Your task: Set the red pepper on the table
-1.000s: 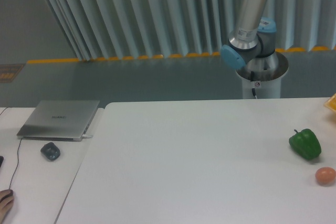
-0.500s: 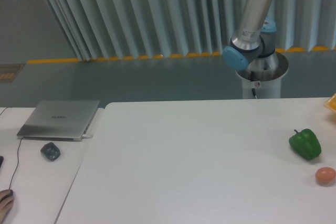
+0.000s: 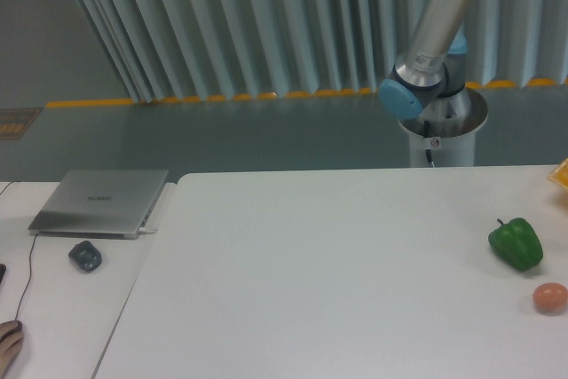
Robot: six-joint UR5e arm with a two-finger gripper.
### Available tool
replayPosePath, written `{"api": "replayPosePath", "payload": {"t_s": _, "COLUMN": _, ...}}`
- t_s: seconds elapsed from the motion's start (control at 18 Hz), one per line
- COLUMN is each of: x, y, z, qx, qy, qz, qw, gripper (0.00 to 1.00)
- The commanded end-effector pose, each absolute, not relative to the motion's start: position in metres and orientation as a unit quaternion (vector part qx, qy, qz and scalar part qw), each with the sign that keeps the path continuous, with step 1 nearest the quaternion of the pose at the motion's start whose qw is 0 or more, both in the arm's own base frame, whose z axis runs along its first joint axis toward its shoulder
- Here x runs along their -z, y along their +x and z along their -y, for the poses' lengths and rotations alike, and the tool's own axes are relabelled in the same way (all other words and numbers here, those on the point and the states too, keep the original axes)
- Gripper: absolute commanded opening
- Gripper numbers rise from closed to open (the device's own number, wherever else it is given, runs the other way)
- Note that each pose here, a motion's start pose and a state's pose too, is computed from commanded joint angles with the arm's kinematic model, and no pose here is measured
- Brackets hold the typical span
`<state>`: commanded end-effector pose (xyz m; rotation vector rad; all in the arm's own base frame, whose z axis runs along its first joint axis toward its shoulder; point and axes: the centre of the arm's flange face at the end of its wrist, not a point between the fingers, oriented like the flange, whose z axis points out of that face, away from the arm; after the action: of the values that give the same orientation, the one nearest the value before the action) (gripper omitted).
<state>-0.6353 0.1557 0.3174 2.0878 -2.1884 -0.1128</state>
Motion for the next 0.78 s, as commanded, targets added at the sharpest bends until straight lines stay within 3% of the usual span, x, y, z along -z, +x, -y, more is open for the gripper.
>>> {"api": "replayPosePath", "payload": {"t_s": 0.78, "x": -0.293, "y": -0.644, "z": -0.161, "qx": 0.034, "qy": 0.673, "qz": 0.737, "qw": 0.056, "gripper": 1.0}}
